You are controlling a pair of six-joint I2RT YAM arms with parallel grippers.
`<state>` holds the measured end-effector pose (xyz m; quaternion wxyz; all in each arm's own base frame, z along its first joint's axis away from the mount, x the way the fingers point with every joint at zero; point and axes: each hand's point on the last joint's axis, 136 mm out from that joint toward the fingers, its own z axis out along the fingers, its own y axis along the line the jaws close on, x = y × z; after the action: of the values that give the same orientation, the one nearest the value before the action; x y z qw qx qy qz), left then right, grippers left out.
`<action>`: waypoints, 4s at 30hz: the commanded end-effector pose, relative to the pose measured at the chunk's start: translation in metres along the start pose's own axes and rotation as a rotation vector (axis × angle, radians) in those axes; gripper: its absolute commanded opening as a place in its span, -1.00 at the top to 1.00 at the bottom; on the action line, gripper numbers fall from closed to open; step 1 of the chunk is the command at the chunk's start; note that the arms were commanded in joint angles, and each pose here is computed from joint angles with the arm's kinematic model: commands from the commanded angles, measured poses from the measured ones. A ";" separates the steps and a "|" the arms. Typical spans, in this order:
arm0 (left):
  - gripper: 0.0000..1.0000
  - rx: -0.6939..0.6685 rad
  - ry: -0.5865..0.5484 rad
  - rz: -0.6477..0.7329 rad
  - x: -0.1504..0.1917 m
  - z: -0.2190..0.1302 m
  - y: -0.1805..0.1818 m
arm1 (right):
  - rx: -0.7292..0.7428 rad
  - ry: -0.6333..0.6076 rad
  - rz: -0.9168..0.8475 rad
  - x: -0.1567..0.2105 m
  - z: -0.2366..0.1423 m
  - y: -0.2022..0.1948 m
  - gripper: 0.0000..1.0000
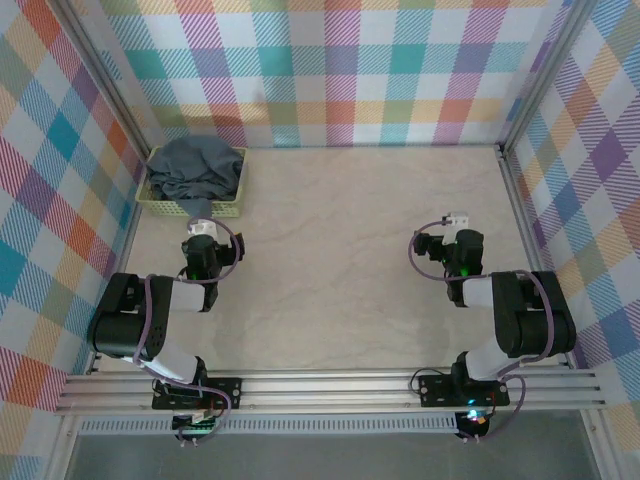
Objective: Fold the inside-out t-shirt
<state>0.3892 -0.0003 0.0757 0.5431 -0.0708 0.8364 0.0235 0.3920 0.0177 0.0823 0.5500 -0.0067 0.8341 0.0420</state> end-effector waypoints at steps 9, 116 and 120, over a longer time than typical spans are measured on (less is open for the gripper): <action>-1.00 -0.002 -0.017 0.002 -0.008 0.004 0.000 | -0.018 -0.029 0.000 -0.011 0.002 0.003 -0.99; 1.00 0.077 0.110 -0.602 -0.359 0.021 -0.017 | -0.147 0.419 0.571 -0.051 -0.116 0.065 -0.99; 1.00 0.240 -0.024 -0.502 -0.409 -0.053 -0.077 | -0.143 0.403 0.567 -0.057 -0.128 0.064 -1.00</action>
<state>0.5488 0.0101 0.3827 0.4654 -0.3012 0.8174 -0.1570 0.2998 0.0690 0.1738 0.3346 0.1737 0.8938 0.2427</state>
